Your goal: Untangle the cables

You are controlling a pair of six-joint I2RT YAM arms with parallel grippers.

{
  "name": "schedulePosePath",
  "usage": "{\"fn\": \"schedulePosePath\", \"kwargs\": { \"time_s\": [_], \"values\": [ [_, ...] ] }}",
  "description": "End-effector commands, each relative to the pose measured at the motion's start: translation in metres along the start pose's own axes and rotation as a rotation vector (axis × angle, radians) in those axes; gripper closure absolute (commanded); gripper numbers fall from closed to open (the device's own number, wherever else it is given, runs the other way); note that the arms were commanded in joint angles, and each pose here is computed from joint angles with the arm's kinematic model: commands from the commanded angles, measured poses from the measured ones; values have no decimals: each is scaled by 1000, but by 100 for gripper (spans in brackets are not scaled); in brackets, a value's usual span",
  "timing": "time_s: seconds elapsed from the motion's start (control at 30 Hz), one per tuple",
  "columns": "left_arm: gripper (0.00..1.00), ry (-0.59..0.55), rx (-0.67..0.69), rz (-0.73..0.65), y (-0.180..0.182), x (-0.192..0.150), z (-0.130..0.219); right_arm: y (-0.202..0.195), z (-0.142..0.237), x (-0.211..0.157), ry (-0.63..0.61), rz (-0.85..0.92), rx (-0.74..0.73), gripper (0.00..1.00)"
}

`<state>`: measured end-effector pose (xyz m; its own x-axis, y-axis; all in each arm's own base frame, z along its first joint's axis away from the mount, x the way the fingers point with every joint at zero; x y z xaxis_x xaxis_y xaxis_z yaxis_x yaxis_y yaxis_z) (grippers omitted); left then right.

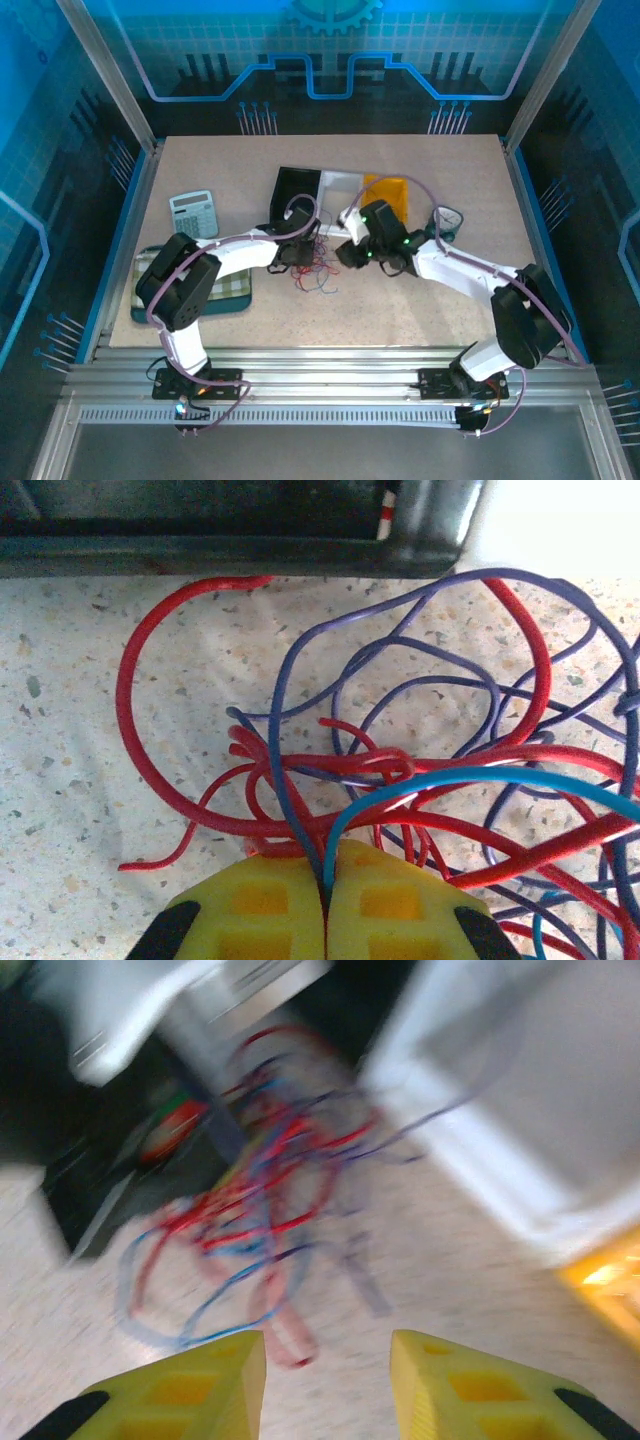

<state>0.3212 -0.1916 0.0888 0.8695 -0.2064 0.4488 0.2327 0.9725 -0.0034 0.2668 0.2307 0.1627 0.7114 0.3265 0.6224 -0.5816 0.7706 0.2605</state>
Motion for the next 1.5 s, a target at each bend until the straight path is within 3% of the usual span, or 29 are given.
{"fn": "schedulePosePath", "kwargs": {
  "time_s": [0.0, 0.1, 0.87, 1.17, 1.47],
  "values": [
    [100, -7, -105, 9, -3, 3, 9, 30, -8, -28, 104, 137, 136, 62],
    [100, 2, -142, -3, -7, 3, 11, 44, -25, -48, 191, 211, 125, 61],
    [100, 26, -242, -13, -16, 1, 17, 35, -92, -51, 275, 205, 69, 60],
    [100, 33, -297, 21, -10, 2, 21, 19, -67, -49, 164, 148, 38, 59],
    [100, 53, -355, 46, -6, -4, 19, 3, -70, -75, 236, 93, 4, 59]
  ]
}}
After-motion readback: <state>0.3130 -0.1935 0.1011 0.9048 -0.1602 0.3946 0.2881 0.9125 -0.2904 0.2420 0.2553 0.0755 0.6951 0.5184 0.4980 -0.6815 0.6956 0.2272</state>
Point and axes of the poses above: each hand's point on the last joint's axis, 136 mm out from that joint toward the fingers, its own z axis back along the fingers, its own y axis along the line the jaws close on, x = y × z, the point moved 7 cm from there along z, back along the fingers, and after that the axes turned 11 degrees about -z, right-handed, at the moved point
